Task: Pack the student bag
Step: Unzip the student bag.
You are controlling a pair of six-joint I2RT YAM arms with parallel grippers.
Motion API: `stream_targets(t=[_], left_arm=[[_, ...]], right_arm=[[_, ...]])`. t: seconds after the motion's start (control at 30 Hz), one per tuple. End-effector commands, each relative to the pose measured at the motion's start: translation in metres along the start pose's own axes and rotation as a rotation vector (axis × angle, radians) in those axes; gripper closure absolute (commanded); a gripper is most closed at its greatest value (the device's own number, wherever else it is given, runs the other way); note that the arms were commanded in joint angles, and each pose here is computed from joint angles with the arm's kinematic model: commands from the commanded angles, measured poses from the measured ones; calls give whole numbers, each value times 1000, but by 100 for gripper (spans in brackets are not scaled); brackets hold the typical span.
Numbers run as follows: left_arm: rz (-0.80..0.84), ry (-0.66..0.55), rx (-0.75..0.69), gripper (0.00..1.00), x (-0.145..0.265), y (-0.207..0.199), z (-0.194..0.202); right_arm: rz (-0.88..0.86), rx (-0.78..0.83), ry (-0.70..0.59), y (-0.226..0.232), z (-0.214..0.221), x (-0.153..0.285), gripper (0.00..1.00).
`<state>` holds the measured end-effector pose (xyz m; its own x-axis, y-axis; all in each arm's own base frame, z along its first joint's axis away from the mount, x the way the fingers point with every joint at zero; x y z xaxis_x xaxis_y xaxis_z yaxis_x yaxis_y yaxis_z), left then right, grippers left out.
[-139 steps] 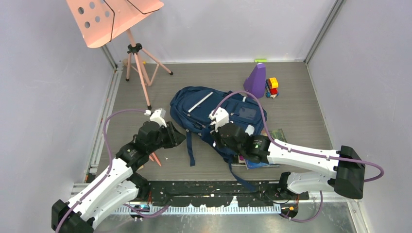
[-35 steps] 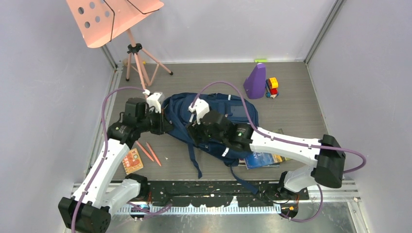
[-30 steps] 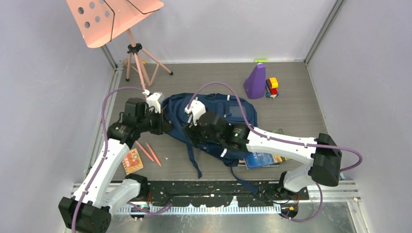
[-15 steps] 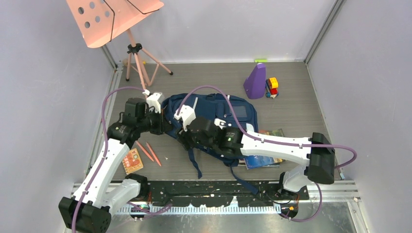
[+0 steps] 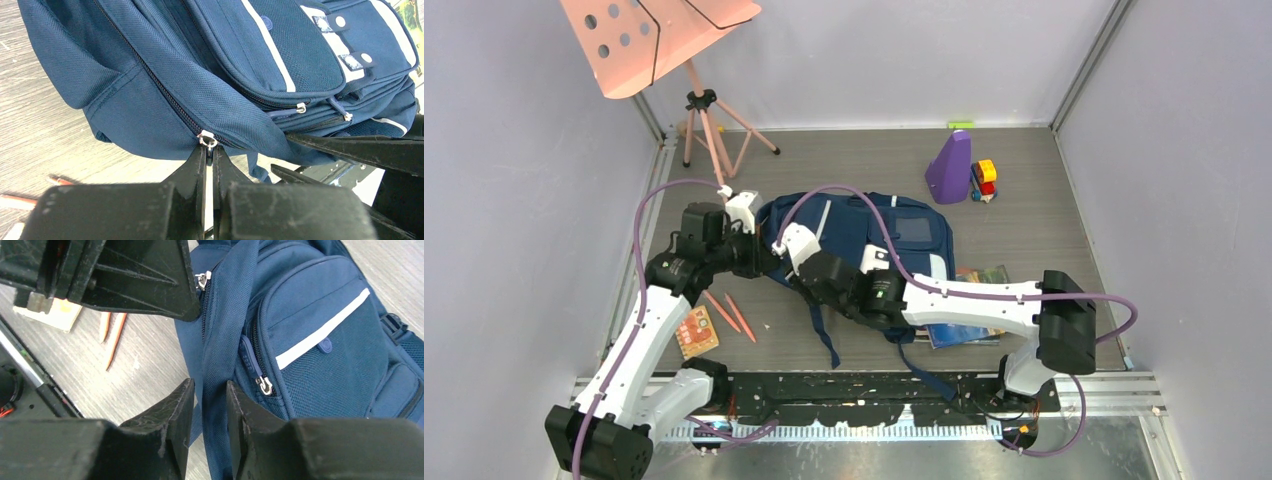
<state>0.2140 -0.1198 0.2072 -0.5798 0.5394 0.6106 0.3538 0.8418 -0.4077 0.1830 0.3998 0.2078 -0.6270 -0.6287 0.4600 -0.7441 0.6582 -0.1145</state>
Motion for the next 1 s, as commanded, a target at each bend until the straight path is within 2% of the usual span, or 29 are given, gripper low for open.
stream_targets(t=[0.0,0.13,0.17,0.37,0.63,0.97], left_arm=[[70,-91,-55,100,6,-13,-20],[77,-101,-62,100,8,-15,-20],[62,-108,-62,100,9,-13,-22],[-86,-133,-60,100,13,7,-27],[-237,-160,-25,100,20,30,-47],[-295,-127,-42,100,22,40,-71]], right_arm=[[151,6,-111,-13,-28,-4,67],[248,5,-136,-22,-31,-6,97],[262,3,-140,-24,-32,-6,98],[248,-19,-207,-31,-42,12,99],[172,-17,-256,-45,-39,59,99],[17,20,-247,-51,-23,111,99]])
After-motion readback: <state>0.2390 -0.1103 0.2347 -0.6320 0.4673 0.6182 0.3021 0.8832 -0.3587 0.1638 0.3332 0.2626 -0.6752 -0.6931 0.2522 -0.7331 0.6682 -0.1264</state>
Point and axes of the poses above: each gripper's point midway between its finger pads, its own x axis back along the fingers, its own y axis along the line the jaws close on, z = x × y, the point moved 3 cm from there along x, back along the fingers, and after that the axes turned 3 degrees about x, right-handed, at the moved point
